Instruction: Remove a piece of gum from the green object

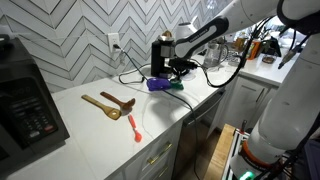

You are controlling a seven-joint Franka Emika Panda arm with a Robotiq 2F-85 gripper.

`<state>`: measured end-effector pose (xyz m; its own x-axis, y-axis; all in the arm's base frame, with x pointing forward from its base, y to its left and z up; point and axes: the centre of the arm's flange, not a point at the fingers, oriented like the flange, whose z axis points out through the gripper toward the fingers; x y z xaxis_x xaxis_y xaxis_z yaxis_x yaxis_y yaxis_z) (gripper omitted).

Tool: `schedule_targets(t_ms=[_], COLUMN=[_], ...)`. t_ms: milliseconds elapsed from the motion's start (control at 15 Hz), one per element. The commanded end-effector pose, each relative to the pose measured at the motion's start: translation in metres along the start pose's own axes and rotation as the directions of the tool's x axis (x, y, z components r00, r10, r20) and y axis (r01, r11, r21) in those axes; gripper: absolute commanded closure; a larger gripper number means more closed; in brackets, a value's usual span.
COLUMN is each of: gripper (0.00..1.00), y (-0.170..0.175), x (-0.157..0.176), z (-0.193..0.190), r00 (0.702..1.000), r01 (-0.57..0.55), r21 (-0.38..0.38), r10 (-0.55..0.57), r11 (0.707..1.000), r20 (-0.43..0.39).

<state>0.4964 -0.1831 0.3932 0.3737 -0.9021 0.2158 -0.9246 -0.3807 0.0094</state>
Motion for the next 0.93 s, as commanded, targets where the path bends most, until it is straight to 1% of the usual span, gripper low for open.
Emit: schedule_targets(t_ms=[0,133,200,267,400,467,600,667,733,867], gripper=[1.0,1.0,1.0,1.0,1.0,1.0,1.0,1.0,1.0,1.0], y=[0.001,-0.001,-0.003,-0.004,-0.007,-0.007,-0.008,-0.007,-0.007,-0.005], x=[-0.012,-0.013,-0.013,-0.014,-0.016,-0.016,-0.017,-0.017,-0.018,-0.017], z=[-0.009,-0.012,-0.016,-0.02,-0.026,-0.027,-0.028,-0.03,-0.033,-0.036], r00=[0.993,0.987,0.977,0.967,0.947,0.944,0.949,0.955,0.964,0.971], r01=[-0.013,0.015,0.018,0.035,0.076,0.099,0.112,0.117,0.13,0.132], r21=[-0.159,-0.166,-0.162,-0.16,-0.194,-0.2,-0.181,-0.164,-0.132,-0.123], r10=[-0.007,-0.041,-0.052,-0.073,-0.131,-0.155,-0.159,-0.156,-0.157,-0.153], r11=[0.987,0.986,0.987,0.986,0.978,0.975,0.977,0.98,0.983,0.984], r20=[-0.122,-0.153,-0.208,-0.243,-0.293,-0.291,-0.272,-0.253,-0.214,-0.183])
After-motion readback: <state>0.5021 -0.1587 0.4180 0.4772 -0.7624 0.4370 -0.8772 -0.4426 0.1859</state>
